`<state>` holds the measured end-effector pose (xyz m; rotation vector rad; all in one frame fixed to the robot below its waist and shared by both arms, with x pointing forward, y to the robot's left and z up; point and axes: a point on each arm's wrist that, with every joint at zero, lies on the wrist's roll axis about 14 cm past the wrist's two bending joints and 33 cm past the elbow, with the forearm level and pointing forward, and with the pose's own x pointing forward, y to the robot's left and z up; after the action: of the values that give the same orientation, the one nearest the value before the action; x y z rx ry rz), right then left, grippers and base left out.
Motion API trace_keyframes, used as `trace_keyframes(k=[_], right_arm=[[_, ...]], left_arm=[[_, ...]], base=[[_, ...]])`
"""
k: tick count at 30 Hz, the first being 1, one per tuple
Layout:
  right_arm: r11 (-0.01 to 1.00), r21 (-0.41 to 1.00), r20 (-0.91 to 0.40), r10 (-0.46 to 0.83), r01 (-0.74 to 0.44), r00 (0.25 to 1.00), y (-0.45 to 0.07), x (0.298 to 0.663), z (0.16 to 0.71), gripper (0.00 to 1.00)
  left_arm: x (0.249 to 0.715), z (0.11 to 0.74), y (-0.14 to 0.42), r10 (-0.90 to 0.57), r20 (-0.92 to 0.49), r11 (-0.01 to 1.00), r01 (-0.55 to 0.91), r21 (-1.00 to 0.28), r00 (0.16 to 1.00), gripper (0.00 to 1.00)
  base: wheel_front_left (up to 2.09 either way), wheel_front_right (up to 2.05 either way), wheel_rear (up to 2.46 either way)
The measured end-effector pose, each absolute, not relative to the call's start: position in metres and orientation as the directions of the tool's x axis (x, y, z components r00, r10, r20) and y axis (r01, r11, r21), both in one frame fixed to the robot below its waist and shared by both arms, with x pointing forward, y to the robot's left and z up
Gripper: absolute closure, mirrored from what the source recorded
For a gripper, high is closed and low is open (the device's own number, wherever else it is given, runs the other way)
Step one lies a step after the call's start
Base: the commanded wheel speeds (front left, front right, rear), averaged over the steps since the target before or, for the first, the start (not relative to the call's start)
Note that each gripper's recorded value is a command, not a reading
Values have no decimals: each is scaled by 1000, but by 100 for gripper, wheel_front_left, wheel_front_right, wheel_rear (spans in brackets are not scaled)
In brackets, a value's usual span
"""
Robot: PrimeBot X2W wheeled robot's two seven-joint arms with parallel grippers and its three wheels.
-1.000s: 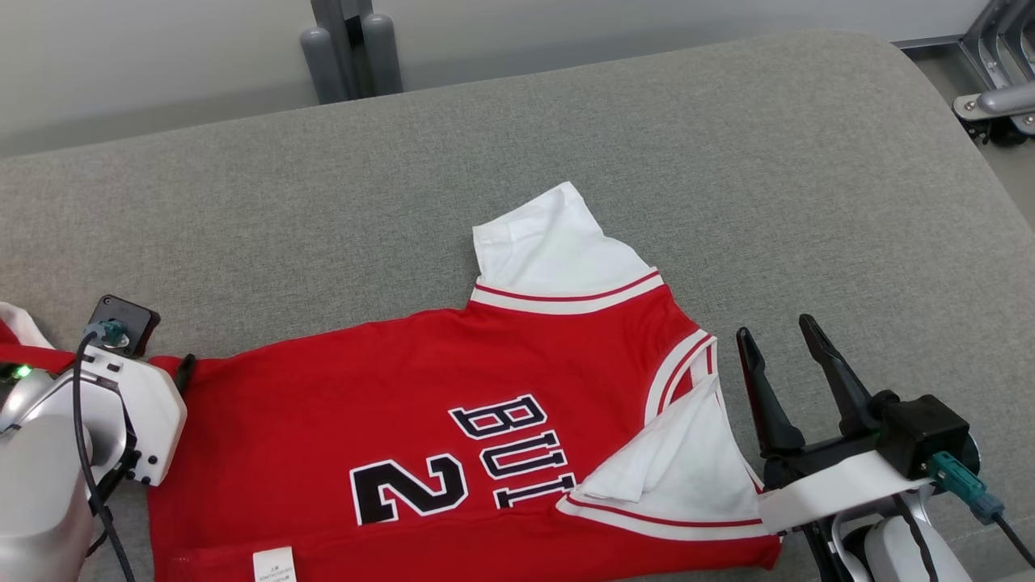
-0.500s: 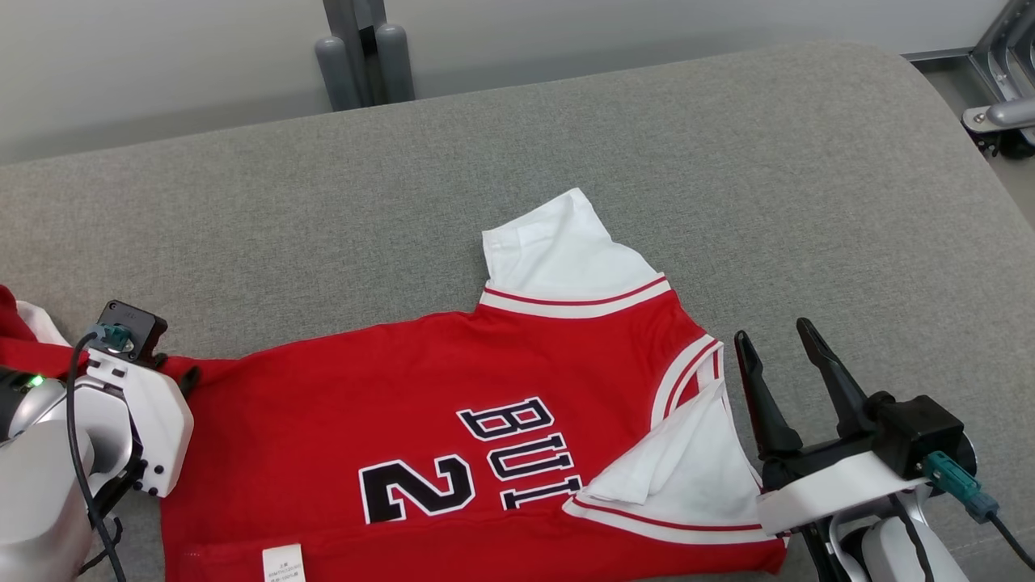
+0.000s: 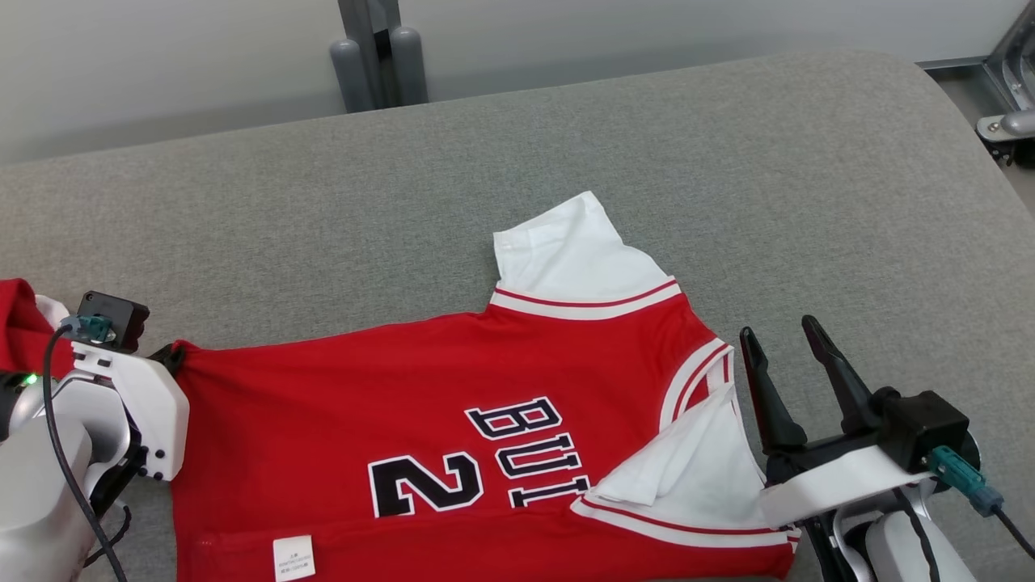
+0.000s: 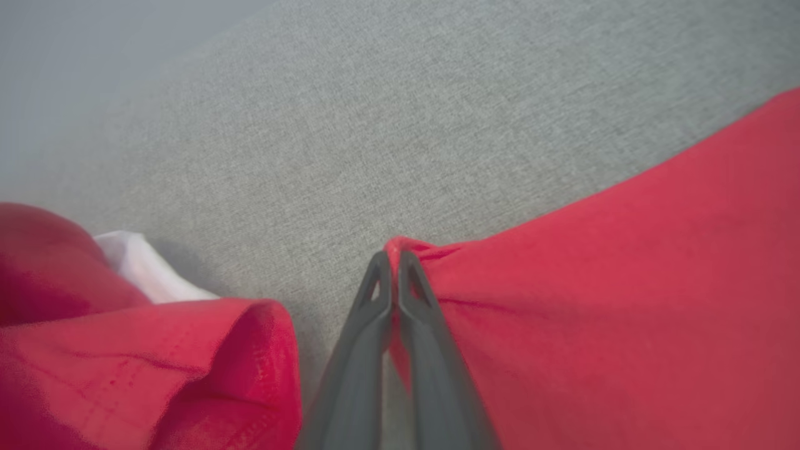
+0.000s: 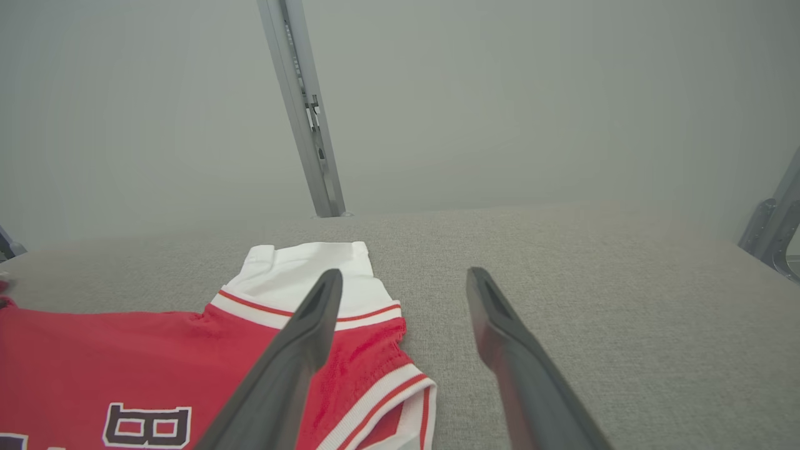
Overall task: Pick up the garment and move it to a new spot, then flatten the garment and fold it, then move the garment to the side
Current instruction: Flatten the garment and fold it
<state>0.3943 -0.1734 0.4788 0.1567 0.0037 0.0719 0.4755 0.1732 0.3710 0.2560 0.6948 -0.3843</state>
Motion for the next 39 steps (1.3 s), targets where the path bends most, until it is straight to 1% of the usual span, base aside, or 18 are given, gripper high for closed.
trace_keyframes(k=[3, 5, 7, 9, 12, 14, 17, 21, 24, 29, 35, 39], right_arm=[[985, 151, 11, 86, -87, 996, -171, 400, 482, 0], [984, 147, 26, 100, -103, 995, -169, 411, 487, 0], [981, 154, 12, 118, -119, 993, -167, 422, 484, 0], [977, 172, -15, 133, -128, 991, -165, 435, 476, 0], [979, 100, -65, 185, -178, 981, -164, 461, 469, 0], [974, 131, -96, 198, -185, 976, -158, 479, 465, 0], [966, 114, -158, 246, -230, 956, -145, 503, 457, 0], [958, 73, -244, 286, -277, 927, -136, 528, 443, 0], [954, 77, -291, 301, -291, 908, -128, 544, 434, 0], [938, 61, -376, 339, -342, 862, -110, 559, 412, 0], [934, 59, -459, 339, -352, 821, -105, 573, 385, 0], [929, 55, -495, 343, -366, 798, -101, 573, 374, 0]], left_arm=[[474, 373, 173, -256, -655, 908, 410, 90, 711, 100], [474, 375, 172, -259, -644, 914, 397, 77, 720, 100], [473, 374, 171, -260, -639, 918, 390, 68, 724, 100], [473, 375, 170, -262, -632, 921, 384, 62, 729, 100], [476, 375, 167, -264, -621, 925, 376, 54, 738, 100], [477, 373, 167, -263, -621, 927, 372, 50, 738, 100], [478, 370, 166, -264, -619, 928, 370, 46, 740, 100], [481, 364, 166, -265, -619, 930, 365, 38, 739, 100], [482, 358, 169, -259, -625, 933, 358, 35, 736, 100], [488, 352, 173, -250, -624, 938, 345, 33, 740, 100], [497, 343, 176, -249, -624, 938, 345, 36, 741, 100], [500, 340, 176, -248, -625, 937, 347, 40, 740, 100]], base=[[0, 0, 0], [0, 0, 0], [0, 0, 0], [0, 0, 0], [0, 0, 0], [0, 0, 0], [0, 0, 0], [0, 0, 0], [0, 0, 0], [0, 0, 0], [0, 0, 0], [0, 0, 0]])
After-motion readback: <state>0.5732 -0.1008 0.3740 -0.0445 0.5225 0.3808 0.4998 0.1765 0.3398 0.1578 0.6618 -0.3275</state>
